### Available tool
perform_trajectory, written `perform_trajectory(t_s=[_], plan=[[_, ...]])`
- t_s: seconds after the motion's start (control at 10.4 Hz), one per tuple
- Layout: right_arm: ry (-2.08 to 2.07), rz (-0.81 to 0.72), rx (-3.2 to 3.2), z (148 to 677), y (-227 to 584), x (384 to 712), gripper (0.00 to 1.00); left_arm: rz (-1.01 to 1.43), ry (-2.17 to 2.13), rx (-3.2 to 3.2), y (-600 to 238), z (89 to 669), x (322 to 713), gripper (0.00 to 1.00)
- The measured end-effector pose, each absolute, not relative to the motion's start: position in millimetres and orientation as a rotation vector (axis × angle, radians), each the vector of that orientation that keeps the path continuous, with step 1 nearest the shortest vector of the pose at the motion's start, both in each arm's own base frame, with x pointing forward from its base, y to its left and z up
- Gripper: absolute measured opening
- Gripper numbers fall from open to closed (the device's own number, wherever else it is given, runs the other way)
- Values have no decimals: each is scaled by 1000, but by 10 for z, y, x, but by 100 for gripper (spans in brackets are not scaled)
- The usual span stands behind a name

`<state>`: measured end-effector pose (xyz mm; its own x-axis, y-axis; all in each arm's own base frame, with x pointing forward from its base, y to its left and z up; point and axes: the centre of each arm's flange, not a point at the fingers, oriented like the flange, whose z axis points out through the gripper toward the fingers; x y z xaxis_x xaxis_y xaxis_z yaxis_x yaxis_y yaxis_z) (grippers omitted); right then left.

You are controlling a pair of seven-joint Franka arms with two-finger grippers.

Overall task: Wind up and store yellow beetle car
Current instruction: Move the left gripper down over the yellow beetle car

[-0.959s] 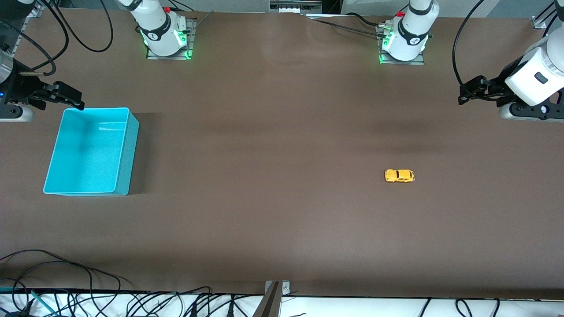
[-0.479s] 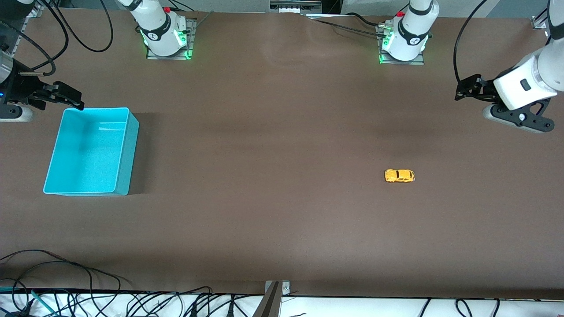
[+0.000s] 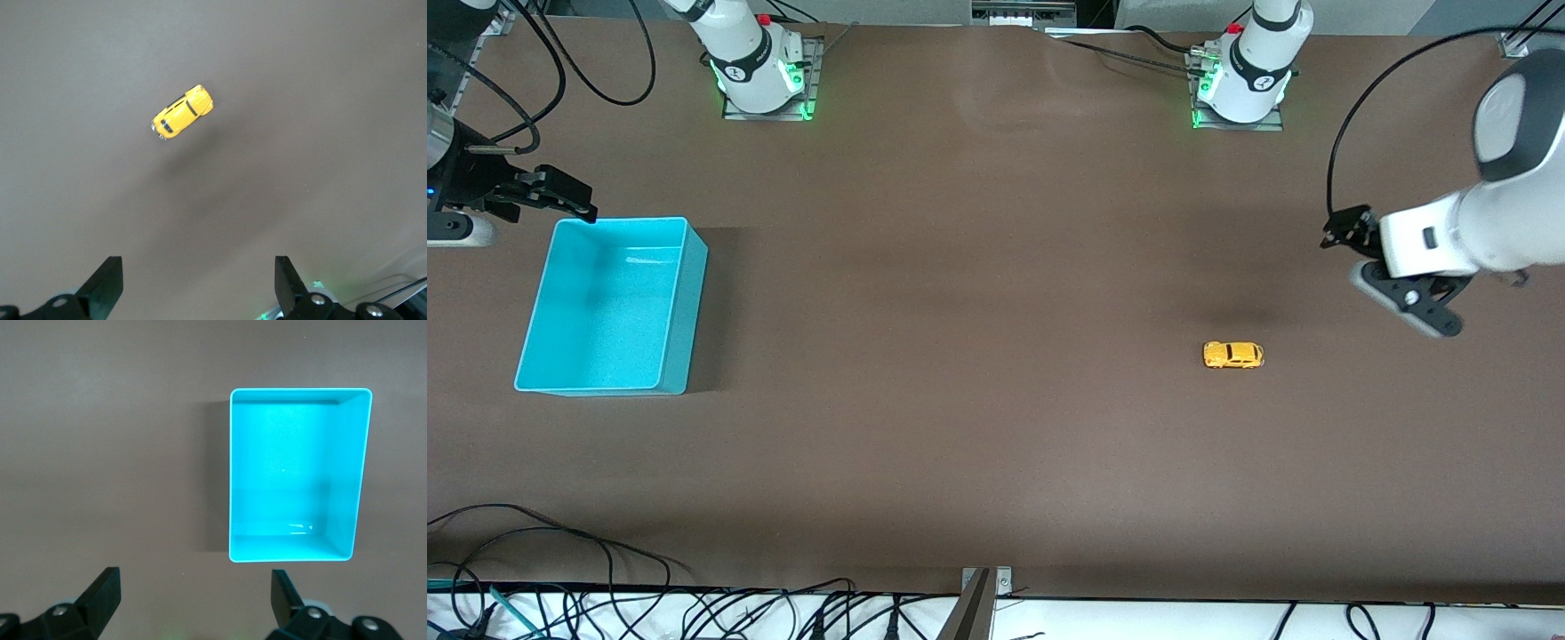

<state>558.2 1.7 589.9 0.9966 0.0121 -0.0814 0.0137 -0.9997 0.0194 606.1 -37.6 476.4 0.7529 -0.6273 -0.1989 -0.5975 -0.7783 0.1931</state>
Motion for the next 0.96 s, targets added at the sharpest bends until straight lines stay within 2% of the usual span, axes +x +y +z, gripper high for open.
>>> perform_trajectory(t_s=[0.29, 0.96], plan=[[21, -135, 3119, 5869, 18, 5596, 100, -363, -1259, 2700, -619, 4059, 6121, 100], [20, -137, 3119, 5841, 18, 5614, 100, -170, -1961, 2424, -884, 2737, 5779, 100]])
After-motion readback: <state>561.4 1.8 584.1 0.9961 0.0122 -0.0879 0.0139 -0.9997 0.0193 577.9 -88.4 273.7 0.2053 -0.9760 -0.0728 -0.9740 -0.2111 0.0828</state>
